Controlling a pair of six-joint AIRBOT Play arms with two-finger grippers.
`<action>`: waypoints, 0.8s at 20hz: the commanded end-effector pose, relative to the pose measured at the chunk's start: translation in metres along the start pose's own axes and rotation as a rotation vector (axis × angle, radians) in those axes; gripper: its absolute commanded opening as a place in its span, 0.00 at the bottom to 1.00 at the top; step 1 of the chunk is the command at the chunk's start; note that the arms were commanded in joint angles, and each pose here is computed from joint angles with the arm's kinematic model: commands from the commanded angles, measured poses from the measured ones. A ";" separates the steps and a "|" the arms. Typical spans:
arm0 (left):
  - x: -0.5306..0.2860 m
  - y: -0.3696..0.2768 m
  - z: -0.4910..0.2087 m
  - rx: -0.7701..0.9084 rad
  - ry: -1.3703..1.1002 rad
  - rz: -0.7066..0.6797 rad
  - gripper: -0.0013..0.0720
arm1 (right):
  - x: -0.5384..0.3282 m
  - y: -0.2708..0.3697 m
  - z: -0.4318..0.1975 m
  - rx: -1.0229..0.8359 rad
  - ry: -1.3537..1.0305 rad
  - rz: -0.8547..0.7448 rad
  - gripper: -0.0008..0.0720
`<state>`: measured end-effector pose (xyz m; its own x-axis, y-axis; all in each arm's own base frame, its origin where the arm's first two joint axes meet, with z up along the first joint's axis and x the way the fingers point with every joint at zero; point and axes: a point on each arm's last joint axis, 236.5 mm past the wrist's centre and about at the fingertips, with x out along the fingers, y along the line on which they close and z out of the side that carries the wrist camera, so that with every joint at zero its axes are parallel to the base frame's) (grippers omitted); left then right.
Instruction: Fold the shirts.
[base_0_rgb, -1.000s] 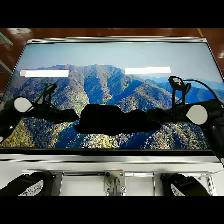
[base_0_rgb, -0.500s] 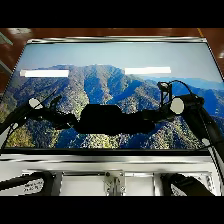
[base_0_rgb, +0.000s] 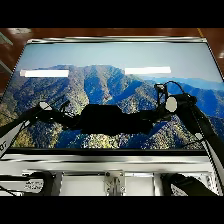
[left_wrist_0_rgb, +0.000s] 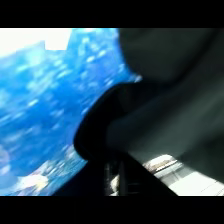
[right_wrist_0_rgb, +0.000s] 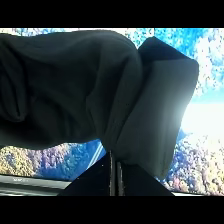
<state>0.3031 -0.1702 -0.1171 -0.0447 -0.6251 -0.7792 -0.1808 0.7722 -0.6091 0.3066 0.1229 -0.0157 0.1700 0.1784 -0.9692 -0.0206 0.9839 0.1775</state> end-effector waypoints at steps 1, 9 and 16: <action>0.010 -0.013 -0.003 0.030 0.013 -0.033 0.06 | 0.000 0.000 0.000 0.000 0.001 0.000 0.10; -0.296 -0.186 0.031 0.542 -0.826 -0.114 0.06 | -0.160 0.028 0.070 -0.155 -0.537 0.078 0.10; -0.580 -0.319 -0.156 0.870 -1.692 -0.066 0.06 | -0.435 0.032 0.040 -0.086 -1.209 0.228 0.10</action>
<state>0.3081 -0.0906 0.4592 0.8974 -0.4400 0.0329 0.4345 0.8684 -0.2389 0.3174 0.0990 0.3416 0.9031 0.2857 -0.3205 -0.2198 0.9489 0.2266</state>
